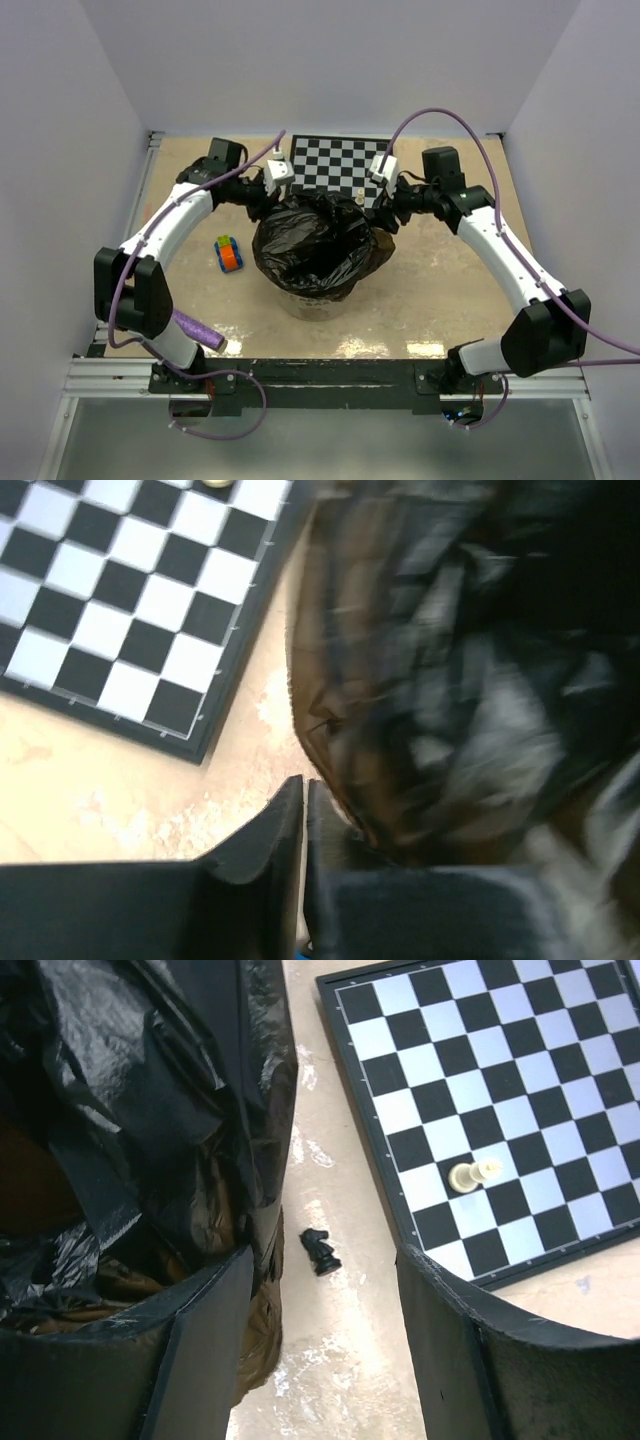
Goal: Put the trash bags into the trash bin
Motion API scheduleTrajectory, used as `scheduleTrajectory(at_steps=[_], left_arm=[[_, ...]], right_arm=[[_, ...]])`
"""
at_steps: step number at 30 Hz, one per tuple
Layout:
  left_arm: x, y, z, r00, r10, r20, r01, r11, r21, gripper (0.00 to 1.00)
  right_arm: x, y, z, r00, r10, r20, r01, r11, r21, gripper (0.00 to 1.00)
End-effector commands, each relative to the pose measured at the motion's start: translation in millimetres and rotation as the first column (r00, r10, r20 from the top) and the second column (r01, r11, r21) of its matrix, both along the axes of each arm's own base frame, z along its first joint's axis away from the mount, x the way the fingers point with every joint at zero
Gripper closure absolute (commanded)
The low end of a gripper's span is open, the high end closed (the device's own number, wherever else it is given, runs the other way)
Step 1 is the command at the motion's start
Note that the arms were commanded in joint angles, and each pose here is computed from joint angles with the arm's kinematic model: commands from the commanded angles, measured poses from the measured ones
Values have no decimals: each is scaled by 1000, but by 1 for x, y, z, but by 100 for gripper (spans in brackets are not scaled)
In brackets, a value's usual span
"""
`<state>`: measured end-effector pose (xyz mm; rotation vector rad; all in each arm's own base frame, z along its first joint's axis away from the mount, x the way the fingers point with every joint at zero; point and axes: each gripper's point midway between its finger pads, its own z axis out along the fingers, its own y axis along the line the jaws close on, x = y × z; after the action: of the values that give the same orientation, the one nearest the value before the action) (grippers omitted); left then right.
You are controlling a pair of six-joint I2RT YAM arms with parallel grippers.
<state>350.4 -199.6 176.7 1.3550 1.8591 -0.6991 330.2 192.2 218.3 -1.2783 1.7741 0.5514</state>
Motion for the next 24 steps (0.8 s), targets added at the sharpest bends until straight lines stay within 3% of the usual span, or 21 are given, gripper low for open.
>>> scheduleTrajectory(at_steps=[1, 4, 6, 8, 11, 18, 24], left_arm=[[47, 35, 61, 977, 180, 118, -164, 977, -134, 79], [72, 63, 99, 965, 258, 48, -233, 927, -295, 52], [67, 61, 121, 979, 201, -10, -189, 901, -390, 44], [54, 47, 133, 991, 113, -74, -134, 874, -466, 28], [39, 18, 144, 990, 16, -138, -90, 829, -551, 25], [48, -25, 119, 994, 2, -107, -56, 863, -502, 23], [44, -41, 112, 986, -82, -146, -5, 858, -513, 25]], right_arm=[[9, -6, 27, 995, -62, 85, 61, 998, 14, 37], [11, -9, 34, 991, -91, 93, 90, 996, 14, 36], [12, -10, 38, 990, -101, 97, 100, 995, 14, 36], [11, -11, 38, 991, -102, 91, 101, 995, 12, 36], [12, -10, 37, 991, -107, 81, 106, 994, 15, 36], [11, -8, 38, 992, -111, 64, 110, 993, 31, 36], [10, -10, 40, 991, -118, 67, 117, 993, 26, 36]])
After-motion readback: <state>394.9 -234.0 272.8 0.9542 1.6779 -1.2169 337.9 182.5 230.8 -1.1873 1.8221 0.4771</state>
